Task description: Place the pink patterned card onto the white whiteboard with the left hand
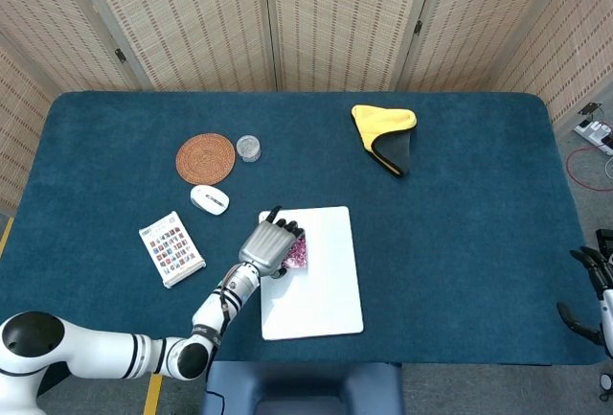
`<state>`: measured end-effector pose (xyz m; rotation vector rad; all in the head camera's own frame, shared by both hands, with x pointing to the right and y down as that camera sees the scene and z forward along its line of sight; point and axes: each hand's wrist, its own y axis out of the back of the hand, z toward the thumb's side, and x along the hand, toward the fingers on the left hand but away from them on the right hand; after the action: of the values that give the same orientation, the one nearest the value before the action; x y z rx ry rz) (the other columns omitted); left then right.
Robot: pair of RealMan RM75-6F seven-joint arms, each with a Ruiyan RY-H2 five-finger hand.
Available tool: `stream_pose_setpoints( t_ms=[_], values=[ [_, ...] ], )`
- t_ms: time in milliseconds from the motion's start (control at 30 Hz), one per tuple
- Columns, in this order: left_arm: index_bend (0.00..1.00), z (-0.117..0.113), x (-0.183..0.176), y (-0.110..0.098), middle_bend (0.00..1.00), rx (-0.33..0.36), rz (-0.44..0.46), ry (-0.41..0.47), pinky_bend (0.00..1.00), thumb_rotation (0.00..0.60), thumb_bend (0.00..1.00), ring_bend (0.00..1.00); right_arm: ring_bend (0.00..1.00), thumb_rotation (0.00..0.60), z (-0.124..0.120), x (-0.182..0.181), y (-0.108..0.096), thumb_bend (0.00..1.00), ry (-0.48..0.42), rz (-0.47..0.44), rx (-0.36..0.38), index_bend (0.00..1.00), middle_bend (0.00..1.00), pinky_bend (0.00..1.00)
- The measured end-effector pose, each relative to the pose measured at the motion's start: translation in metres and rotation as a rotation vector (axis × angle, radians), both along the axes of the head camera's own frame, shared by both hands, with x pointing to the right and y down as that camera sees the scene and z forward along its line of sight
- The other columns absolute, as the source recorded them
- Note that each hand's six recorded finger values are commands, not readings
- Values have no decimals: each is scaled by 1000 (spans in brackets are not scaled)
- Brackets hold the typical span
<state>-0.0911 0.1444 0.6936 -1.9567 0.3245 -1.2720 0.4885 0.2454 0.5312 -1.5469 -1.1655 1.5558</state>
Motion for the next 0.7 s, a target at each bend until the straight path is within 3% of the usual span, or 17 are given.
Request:
stream_pose_setpoints(
  t_ms=[233, 400, 700],
  values=[
    [245, 15, 19, 1, 254, -11, 15, -41, 0, 600, 286, 226, 214, 600, 1, 3, 1, 307, 3, 11, -3, 160, 170, 105],
    [133, 17, 22, 2, 178, -22, 16, -51, 0, 600, 286, 156, 214, 600, 1, 4, -1, 308, 3, 12, -3, 160, 170, 105],
    [171, 2, 8, 2, 168, 4, 22, -24, 0, 600, 286, 140, 213, 600, 2, 0, -3, 308, -3, -2, -1, 160, 170, 105]
  ],
)
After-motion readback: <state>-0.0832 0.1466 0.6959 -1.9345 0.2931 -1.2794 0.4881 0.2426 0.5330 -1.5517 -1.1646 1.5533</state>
